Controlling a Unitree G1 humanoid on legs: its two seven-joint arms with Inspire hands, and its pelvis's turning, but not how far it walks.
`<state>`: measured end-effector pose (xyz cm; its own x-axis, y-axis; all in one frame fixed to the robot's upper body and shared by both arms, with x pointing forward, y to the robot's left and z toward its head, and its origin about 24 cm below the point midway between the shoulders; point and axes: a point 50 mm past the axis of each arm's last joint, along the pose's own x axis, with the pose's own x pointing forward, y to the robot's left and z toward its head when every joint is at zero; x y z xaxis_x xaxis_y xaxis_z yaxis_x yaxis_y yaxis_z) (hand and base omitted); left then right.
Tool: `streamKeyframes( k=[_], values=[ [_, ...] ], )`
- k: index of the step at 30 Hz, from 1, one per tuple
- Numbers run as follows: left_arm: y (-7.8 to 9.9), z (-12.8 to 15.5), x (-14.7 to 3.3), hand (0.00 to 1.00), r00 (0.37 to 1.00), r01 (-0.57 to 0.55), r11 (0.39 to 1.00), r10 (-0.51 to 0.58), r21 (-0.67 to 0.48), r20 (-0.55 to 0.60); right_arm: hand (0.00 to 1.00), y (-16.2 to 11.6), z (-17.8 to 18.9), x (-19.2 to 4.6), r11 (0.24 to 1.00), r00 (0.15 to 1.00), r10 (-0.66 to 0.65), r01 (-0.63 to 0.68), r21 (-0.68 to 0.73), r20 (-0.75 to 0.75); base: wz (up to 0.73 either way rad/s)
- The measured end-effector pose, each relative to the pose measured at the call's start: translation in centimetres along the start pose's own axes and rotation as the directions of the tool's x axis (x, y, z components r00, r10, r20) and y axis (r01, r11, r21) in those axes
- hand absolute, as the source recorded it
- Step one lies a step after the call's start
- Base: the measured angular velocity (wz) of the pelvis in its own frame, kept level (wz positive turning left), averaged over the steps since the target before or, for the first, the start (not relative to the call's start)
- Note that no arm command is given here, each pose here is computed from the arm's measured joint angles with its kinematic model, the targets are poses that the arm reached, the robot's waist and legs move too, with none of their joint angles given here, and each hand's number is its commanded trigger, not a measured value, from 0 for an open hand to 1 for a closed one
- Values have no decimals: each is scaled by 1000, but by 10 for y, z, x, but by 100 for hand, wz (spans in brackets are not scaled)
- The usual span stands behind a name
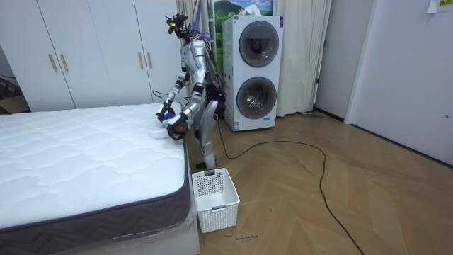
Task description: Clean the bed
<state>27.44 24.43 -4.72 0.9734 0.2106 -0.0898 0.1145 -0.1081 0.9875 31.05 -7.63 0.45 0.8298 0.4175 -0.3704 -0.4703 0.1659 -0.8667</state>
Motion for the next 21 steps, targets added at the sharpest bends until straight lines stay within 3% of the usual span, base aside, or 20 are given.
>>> streamKeyframes(
  k=[21],
  values=[
    [-20, -21, -31, 100, 1000, 14, 999, -13, 44, -7, 100, -9, -14, -11, 997, 1000, 11, -12, -77, -14, -1]
  ],
)
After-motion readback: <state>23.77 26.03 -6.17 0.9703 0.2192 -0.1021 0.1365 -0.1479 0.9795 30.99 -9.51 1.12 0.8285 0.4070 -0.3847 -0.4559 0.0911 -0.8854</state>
